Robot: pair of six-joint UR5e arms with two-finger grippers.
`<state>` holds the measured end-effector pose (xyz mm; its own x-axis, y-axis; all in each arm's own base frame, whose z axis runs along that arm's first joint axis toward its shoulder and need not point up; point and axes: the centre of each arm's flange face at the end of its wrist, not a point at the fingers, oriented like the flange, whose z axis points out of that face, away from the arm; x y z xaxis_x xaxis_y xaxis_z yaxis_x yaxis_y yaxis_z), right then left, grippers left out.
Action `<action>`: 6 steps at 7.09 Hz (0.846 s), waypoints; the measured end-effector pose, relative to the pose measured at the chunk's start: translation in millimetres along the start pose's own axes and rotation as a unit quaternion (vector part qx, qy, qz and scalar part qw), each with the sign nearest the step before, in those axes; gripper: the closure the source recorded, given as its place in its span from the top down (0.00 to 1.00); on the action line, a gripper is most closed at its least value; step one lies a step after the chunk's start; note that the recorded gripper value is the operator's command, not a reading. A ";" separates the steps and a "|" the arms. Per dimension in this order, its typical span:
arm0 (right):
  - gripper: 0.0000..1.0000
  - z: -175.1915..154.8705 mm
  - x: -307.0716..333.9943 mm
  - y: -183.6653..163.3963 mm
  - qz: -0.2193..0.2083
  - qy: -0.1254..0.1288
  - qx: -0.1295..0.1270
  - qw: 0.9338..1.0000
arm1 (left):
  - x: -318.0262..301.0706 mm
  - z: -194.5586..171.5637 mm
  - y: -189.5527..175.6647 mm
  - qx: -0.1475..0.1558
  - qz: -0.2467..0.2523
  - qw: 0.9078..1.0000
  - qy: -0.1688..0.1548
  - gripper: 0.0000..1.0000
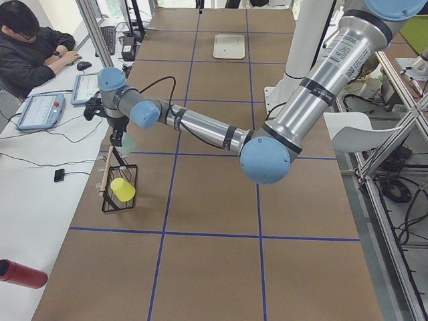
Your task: Left arm grabs green cup and hands to right arm on tray
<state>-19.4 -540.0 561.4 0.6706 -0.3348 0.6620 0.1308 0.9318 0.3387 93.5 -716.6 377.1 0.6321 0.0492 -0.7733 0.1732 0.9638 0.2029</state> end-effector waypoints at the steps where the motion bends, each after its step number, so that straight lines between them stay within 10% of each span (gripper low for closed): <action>1: 1.00 -0.9 -1.1 -2.2 0.002 -0.001 0.001 1.000 | 6.4 -10.0 8.5 0.002 -0.005 1.000 0.001 0.10; 6: 0.99 -23.5 -53.7 -56.9 0.079 -0.040 0.027 0.996 | 64.5 -16.8 32.6 0.022 -0.112 0.992 0.046 0.10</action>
<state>-45.6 -571.7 490.9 0.6195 -0.1958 0.7602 -0.0130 0.9657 0.2594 127.3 -677.7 323.7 0.5024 -0.1389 -0.8534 0.3353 0.9411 0.0443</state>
